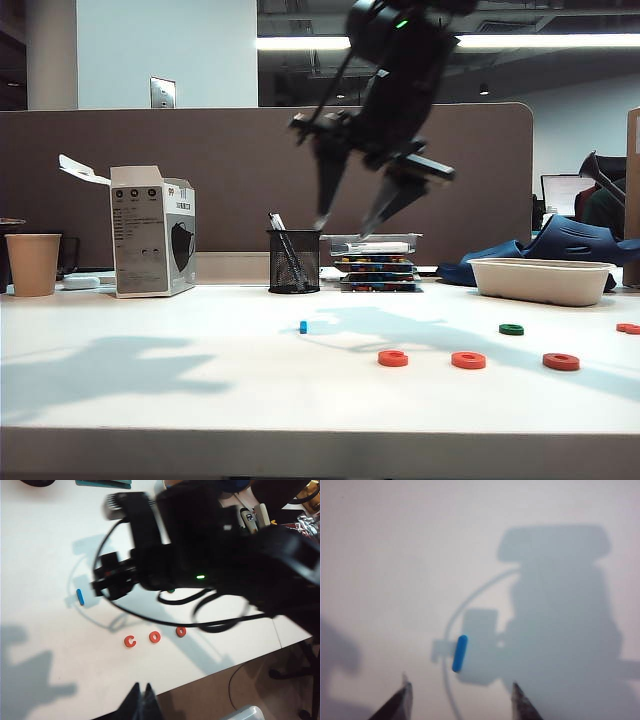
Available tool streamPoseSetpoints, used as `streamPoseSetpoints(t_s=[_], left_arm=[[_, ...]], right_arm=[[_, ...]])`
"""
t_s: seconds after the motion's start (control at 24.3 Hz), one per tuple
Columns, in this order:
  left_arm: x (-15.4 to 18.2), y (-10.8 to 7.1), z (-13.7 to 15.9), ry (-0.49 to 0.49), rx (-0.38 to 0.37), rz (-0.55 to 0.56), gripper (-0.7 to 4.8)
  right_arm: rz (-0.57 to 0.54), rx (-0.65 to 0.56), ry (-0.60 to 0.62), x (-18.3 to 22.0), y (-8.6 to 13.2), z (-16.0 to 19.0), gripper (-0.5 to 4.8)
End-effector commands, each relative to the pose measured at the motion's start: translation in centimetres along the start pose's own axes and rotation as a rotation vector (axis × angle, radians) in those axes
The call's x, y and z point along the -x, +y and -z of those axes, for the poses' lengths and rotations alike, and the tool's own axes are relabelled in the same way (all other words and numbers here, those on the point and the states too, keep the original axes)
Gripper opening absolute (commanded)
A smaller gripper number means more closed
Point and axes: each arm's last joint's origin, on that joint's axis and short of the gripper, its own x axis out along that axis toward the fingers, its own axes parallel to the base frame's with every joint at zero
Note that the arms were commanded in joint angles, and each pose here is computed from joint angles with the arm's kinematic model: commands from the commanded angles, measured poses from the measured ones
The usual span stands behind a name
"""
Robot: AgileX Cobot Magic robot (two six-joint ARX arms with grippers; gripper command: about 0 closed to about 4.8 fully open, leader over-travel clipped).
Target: Select the appropriate letters from the row of letter magnets placed on the table to arrange into the word "cool".
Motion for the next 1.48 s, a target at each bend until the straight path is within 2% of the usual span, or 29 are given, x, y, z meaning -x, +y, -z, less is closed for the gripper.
streamPoseSetpoints(t_s=[0.04, 0.21, 0.37, 0.62, 0.82, 1.07, 1.11, 1.15, 1.32, 1.4, 1.44, 1.48], left_arm=[[0.2, -0.1, -0.1, -0.017, -0.001, 0.008, -0.04], [0.2, -0.1, -0.1, -0.017, -0.001, 0.008, -0.04], [0.2, -0.1, -0.1, -0.016, -0.001, 0.008, -0.04], [0.2, -0.1, -0.1, -0.014, -0.001, 0.009, -0.04], [0.2, -0.1, -0.1, -0.013, -0.001, 0.01, -0.05], [0.2, 0.0, -0.1, -0.011, -0.001, 0.009, -0.04], [0.2, 0.0, -0.1, -0.011, -0.001, 0.009, -0.04], [0.2, -0.1, -0.1, -0.012, -0.001, 0.009, -0.05], [0.2, -0.1, -0.1, -0.012, -0.001, 0.01, -0.04], [0.2, -0.1, -0.1, -0.012, -0.001, 0.01, -0.04], [0.2, -0.1, -0.1, -0.012, -0.001, 0.01, -0.04], [0.2, -0.1, -0.1, -0.013, -0.001, 0.01, -0.04]], right_arm=[[0.03, 0.029, 0.012, -1.9, 1.4, -0.4, 2.48], [0.104, 0.065, 0.053, -4.9, 2.7, -0.3, 2.48], [0.123, 0.082, 0.106, -7.0, 3.3, 0.5, 2.48], [0.208, 0.119, 0.152, -8.3, 4.2, 1.9, 2.47], [0.207, 0.135, 0.159, -9.0, 4.8, 2.4, 2.47], [0.244, 0.13, 0.196, -9.8, 4.5, 2.9, 2.39], [0.242, 0.13, 0.206, -9.9, 4.5, 3.0, 2.24], [0.231, 0.13, 0.217, -10.1, 4.5, 3.2, 1.88], [0.196, 0.121, 0.242, -10.7, 4.5, 3.4, 1.3], [0.183, 0.118, 0.261, -11.1, 4.5, 3.6, 0.21], [0.186, 0.118, 0.269, -11.2, 4.4, 3.7, -0.06], [0.19, 0.118, 0.272, -11.2, 4.4, 3.8, -0.06]])
